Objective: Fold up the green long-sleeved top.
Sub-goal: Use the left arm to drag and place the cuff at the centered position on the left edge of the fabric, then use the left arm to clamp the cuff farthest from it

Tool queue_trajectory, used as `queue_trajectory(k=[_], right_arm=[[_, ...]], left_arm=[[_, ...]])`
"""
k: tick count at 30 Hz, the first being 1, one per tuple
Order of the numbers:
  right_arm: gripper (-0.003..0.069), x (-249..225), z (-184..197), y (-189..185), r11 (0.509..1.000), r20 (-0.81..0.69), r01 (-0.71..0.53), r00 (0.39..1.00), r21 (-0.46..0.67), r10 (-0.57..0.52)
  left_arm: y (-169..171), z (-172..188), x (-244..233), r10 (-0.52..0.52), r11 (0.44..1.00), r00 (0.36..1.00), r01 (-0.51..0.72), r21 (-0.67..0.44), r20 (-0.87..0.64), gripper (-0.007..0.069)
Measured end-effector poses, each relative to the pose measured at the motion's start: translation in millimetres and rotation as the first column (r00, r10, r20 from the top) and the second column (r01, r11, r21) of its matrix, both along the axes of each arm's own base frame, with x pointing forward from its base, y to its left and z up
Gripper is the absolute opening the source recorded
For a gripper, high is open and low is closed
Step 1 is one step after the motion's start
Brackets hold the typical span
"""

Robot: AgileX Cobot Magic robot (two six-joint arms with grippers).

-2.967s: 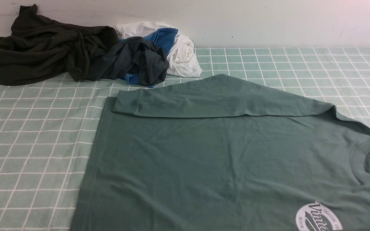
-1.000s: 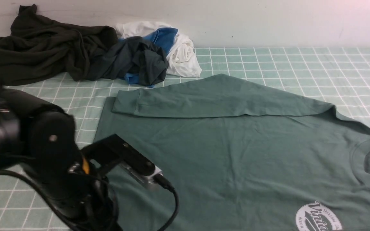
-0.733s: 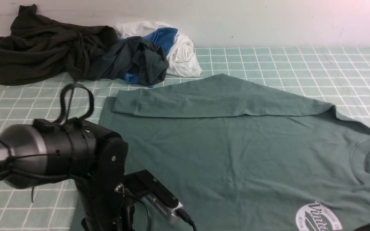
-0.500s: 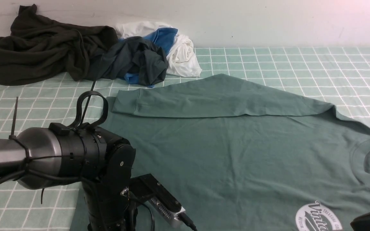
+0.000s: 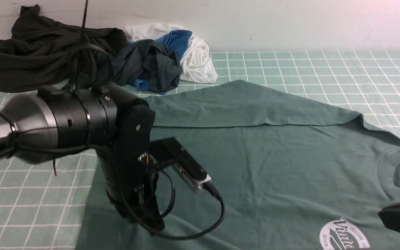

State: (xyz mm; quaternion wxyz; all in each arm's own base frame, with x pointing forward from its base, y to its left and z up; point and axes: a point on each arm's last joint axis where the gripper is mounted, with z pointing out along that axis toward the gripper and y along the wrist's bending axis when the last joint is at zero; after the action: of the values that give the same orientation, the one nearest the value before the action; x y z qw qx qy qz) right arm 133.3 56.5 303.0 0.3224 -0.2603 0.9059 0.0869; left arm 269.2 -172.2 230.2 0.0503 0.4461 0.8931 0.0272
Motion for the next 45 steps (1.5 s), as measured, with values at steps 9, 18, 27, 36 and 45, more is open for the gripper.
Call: queue_trajectory(k=[9, 18, 27, 36, 45], right_arm=[[-0.0014, 3.3, 0.2, -3.7, 0.999, 0.033, 0.036, 0.999, -0.027, -0.035], [-0.0014, 3.6, 0.0, -5.0, 0.998, 0.032, 0.051, 0.998, -0.033, -0.05], [-0.0014, 6.4, 2.2, -4.4, 0.998, 0.068, 0.061, 0.996, -0.016, -0.06], [-0.0014, 47.1, 6.5, 5.3, 0.995, 0.101, 0.092, 0.991, -0.023, -0.09], [-0.0014, 106.7, -14.2, 22.1, 0.992, 0.003, 0.083, 0.997, -0.099, -0.083]], left_arm=[[-11.7, 39.2, 71.2, -0.004, 1.0, 0.995, 0.005, -0.006, 0.098, 0.0018], [1.9, -2.0, 121.6, 0.085, 0.996, 0.996, -0.085, -0.01, 0.03, 0.0041], [13.5, 0.7, 134.7, 0.189, 0.982, 0.981, -0.188, -0.038, 0.045, 0.0298], [73.9, 12.9, 189.3, 0.482, 0.86, 0.869, -0.446, -0.249, 0.109, 0.0441], [96.0, -56.7, 240.0, 0.656, 0.709, 0.748, -0.567, -0.419, 0.097, 0.0441]])
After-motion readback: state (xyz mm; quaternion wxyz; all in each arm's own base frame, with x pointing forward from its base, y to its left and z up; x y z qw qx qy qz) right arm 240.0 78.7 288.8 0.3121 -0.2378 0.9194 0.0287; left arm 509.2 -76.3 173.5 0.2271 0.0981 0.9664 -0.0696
